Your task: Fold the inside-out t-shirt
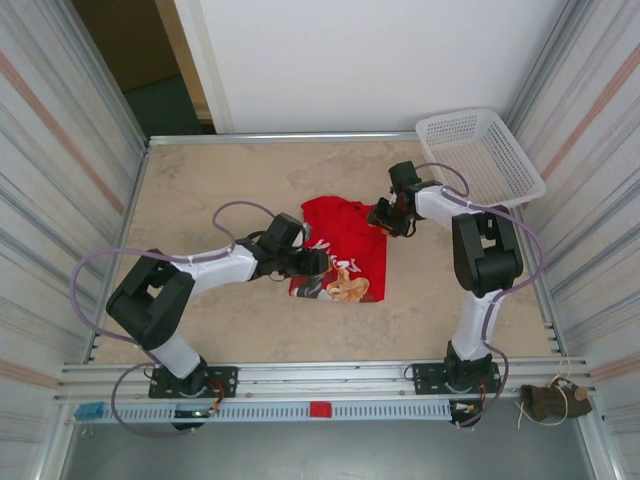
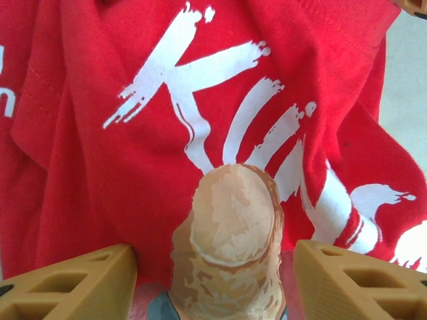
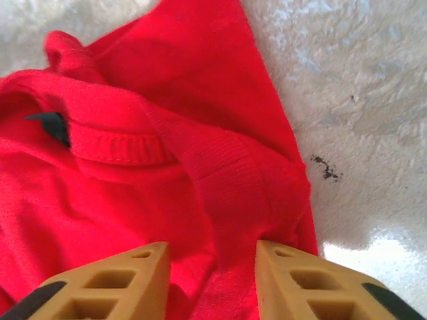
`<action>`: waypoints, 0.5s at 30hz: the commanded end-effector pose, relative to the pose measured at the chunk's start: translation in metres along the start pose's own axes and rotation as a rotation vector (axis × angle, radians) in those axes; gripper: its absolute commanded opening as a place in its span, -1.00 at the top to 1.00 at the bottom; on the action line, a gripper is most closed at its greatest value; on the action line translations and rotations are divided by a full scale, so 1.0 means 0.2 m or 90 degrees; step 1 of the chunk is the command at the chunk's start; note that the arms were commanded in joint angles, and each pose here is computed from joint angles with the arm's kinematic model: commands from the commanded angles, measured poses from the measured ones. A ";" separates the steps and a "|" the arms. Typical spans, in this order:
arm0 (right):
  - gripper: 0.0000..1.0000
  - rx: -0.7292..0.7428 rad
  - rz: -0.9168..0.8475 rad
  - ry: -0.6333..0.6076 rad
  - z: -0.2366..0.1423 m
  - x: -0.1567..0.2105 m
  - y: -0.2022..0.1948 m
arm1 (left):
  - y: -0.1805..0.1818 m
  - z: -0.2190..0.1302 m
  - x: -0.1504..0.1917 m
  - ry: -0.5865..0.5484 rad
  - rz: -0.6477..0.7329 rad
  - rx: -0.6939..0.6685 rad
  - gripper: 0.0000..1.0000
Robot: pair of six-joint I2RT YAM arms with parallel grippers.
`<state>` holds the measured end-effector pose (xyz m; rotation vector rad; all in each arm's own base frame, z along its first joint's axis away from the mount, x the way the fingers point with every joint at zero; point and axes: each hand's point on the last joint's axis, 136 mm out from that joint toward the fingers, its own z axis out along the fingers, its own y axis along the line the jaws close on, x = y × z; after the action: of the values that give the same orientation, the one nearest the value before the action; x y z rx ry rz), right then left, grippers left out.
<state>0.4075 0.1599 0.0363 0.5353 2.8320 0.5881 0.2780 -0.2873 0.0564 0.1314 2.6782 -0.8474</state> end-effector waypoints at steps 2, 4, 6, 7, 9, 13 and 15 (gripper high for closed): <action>1.00 0.007 0.010 0.000 -0.02 -0.01 -0.02 | 0.05 0.04 0.05 0.010 -0.011 -0.013 -0.27; 1.00 -0.010 0.003 -0.012 -0.09 -0.04 0.02 | 0.07 0.05 0.07 0.018 -0.012 -0.018 -0.26; 1.00 -0.034 -0.002 -0.026 -0.17 -0.09 0.07 | 0.10 0.07 0.09 0.025 -0.012 -0.024 -0.26; 1.00 -0.044 -0.007 -0.041 -0.22 -0.12 0.10 | 0.10 0.08 0.11 0.030 -0.011 -0.026 -0.25; 1.00 -0.058 -0.013 -0.061 -0.30 -0.18 0.15 | 0.12 0.09 0.13 0.039 -0.011 -0.031 -0.25; 1.00 -0.077 -0.014 -0.088 -0.39 -0.31 0.21 | 0.15 0.12 0.17 0.059 -0.007 -0.042 -0.23; 1.00 -0.086 -0.012 -0.096 -0.41 -0.36 0.23 | 0.17 0.13 0.19 0.068 -0.006 -0.047 -0.22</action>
<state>0.4601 0.1481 0.1132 0.5402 2.6628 0.6769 0.2743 -0.2862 0.0356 0.1330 2.7012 -0.8354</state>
